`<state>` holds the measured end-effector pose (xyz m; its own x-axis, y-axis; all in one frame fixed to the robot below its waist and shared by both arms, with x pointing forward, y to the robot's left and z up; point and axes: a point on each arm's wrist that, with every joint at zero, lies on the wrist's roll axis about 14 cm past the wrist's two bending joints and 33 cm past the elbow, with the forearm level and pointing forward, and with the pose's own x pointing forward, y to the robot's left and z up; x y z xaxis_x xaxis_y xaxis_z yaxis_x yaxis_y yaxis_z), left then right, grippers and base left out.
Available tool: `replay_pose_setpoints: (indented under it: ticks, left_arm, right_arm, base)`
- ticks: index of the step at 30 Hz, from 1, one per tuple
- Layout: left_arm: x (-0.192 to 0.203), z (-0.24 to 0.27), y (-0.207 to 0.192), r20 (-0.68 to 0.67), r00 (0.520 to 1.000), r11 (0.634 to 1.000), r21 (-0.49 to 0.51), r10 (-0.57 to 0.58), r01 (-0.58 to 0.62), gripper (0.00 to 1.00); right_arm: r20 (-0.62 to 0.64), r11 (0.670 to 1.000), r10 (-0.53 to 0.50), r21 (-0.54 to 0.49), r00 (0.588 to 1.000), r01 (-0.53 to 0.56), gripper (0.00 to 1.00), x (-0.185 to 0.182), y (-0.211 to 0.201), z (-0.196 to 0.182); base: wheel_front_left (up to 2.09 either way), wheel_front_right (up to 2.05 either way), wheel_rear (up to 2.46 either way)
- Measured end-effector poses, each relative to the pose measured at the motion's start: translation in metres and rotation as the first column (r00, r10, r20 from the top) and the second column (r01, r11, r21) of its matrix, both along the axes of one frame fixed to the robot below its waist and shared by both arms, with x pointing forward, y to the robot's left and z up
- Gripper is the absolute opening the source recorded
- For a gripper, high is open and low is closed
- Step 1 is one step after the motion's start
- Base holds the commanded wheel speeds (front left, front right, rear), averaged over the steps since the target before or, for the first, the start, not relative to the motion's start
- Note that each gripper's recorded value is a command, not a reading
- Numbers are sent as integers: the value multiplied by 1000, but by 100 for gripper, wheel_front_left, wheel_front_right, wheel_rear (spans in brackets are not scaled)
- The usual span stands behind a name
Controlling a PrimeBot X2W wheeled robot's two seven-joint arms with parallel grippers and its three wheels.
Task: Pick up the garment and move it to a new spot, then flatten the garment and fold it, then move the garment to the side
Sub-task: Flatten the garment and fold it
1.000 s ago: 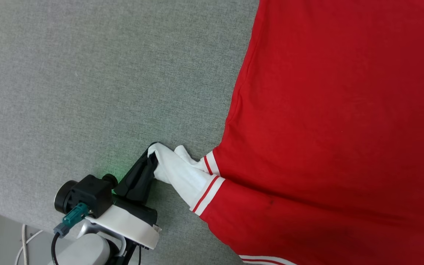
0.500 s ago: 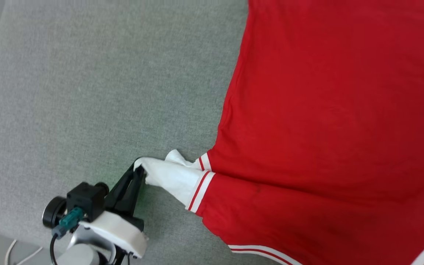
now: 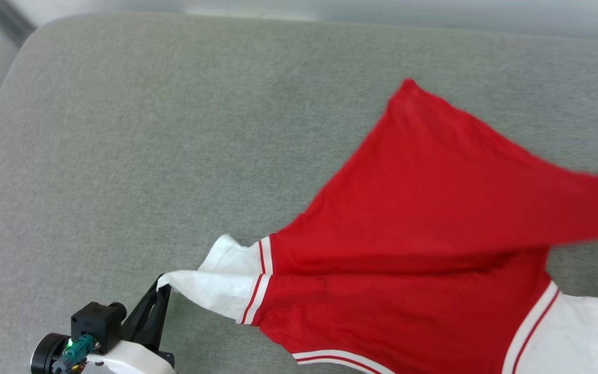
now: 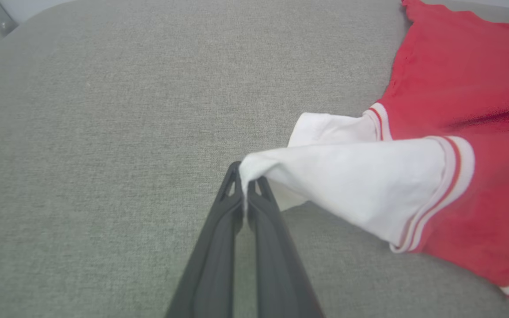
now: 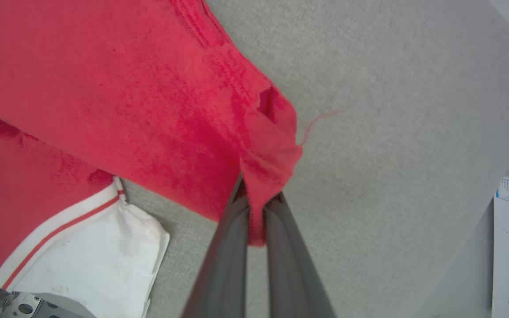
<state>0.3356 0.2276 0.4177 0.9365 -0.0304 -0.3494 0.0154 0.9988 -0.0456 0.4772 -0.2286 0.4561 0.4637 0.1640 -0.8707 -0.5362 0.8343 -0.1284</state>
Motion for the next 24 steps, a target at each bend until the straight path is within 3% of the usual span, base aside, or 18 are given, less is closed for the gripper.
replay_pose_setpoints:
  ticks: [9, 15, 16, 17, 18, 21, 24]
  left_arm:
    - [4, 11, -16, 37, 998, 999, -18, -49, 49, 0]
    - [4, 8, -18, 24, 998, 998, -16, -63, 63, 0]
    - [4, 8, -19, 23, 998, 998, -17, -63, 64, 0]
    - [4, 7, -18, 20, 998, 998, -16, -63, 63, 0]
    - [4, 7, -18, 19, 998, 998, -14, -64, 65, 0]
    - [5, 8, -17, 20, 998, 998, -10, -65, 65, 0]
    - [4, 9, -19, 21, 998, 998, -14, -65, 66, 0]
  right_arm:
    - [-241, 988, -148, -1, 959, 152, 0, -134, -55, -66]
    - [-282, 957, -240, 94, 929, 275, 0, -173, -50, -92]
    - [-271, 952, -251, 105, 929, 288, 20, -172, -50, -91]
    - [-257, 947, -261, 117, 930, 298, 65, -170, -50, -89]
    - [-234, 946, -266, 125, 935, 300, 100, -165, -50, -85]
    - [-137, 956, -245, 127, 960, 263, 100, -143, -53, -63]
    - [36, 972, -192, 143, 981, 185, 100, -98, -47, -21]
  base:
    - [0, 0, 0]
    - [0, 0, 0]
    - [0, 0, 0]
    - [0, 0, 0]
    - [0, 0, 0]
    - [0, 0, 0]
    - [0, 0, 0]
